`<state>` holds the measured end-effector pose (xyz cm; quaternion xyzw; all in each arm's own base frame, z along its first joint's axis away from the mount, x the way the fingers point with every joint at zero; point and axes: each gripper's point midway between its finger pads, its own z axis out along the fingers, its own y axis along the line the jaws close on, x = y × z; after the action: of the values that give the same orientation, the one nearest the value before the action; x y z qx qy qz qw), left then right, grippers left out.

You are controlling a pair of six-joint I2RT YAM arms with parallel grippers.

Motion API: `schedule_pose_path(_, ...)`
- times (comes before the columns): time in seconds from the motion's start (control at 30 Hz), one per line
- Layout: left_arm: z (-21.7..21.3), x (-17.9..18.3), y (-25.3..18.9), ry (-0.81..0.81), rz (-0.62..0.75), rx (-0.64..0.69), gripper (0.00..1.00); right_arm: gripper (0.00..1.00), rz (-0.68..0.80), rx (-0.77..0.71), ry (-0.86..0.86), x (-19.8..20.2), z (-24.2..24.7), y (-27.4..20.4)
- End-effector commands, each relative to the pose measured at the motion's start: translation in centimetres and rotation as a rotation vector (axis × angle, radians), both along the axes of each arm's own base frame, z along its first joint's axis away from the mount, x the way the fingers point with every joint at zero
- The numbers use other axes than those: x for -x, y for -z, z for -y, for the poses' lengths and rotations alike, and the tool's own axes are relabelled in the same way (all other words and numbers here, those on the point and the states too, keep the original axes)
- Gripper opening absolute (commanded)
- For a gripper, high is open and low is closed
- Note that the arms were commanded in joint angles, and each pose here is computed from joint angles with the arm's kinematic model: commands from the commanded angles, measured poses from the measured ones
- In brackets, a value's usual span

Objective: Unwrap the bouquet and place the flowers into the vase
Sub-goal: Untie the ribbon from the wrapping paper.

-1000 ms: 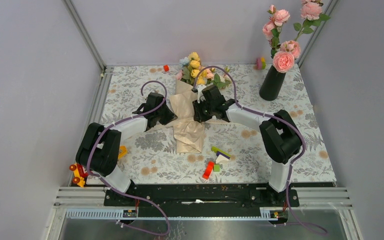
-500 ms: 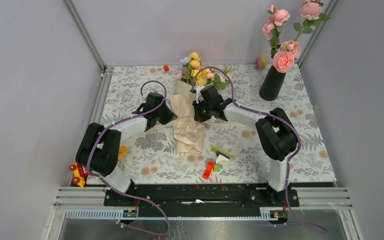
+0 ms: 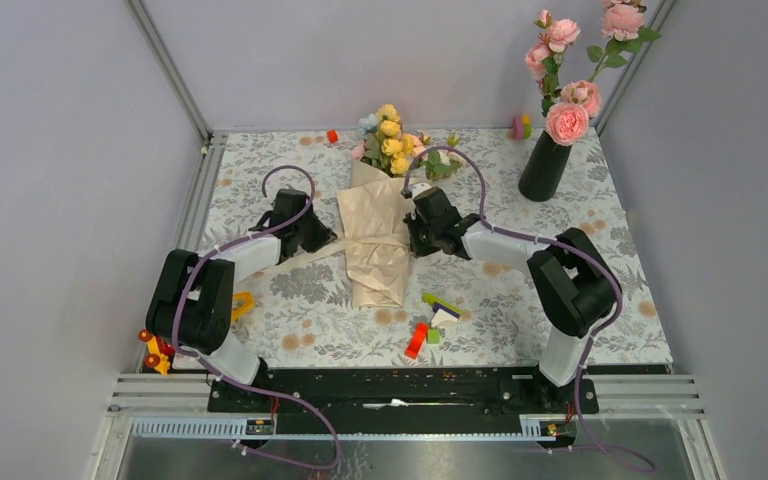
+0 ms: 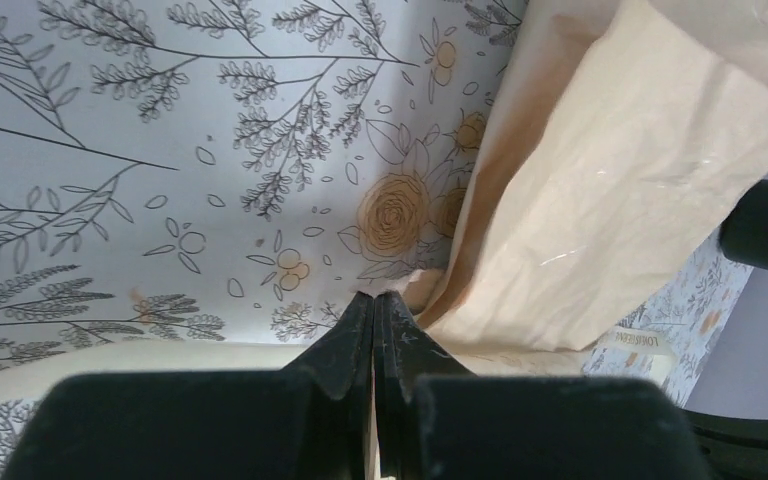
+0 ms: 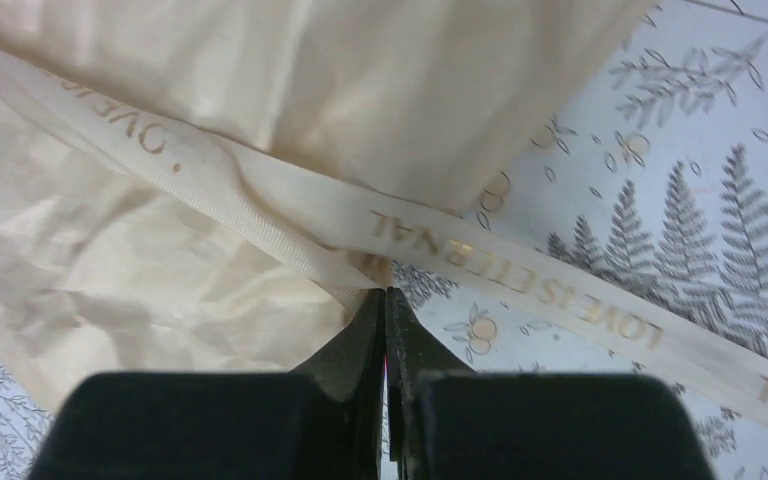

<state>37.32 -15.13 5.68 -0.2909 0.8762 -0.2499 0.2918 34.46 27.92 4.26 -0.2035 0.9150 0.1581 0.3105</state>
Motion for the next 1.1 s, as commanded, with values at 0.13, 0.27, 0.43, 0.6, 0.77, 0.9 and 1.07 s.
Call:
schedule_pose_path(0.13,-1.9,-0.5,-0.9,-0.001,0.044,0.018,0.00,0.00,0.056,-0.010,0.135,0.2,1.8,-1.3)
schedule_pose_path(0.27,-2.5,-0.4,-0.5,-0.001,0.034,0.022,0.00,0.00,0.036,0.000,0.179,0.7,2.6,-0.4)
schedule_pose_path(0.43,-2.3,-0.4,0.0,0.037,0.024,0.031,0.00,0.00,0.007,-0.008,0.171,1.4,2.6,0.3)
schedule_pose_path(0.6,-2.3,-0.2,-0.6,0.065,0.044,0.018,0.24,0.17,0.024,-0.040,0.122,1.6,2.0,-1.2)
schedule_pose_path(0.77,-3.7,0.2,-2.0,0.040,0.079,-0.057,0.56,0.34,0.058,-0.054,0.082,1.9,2.0,-3.3)
schedule_pose_path(0.9,-4.1,0.5,-3.7,0.020,0.121,-0.068,0.67,0.42,0.086,-0.063,0.034,1.8,1.6,-4.9)
schedule_pose_path(1.07,-1.3,1.3,-4.7,0.079,0.137,-0.035,0.69,0.46,0.064,-0.099,-0.064,1.4,-0.7,-5.7)
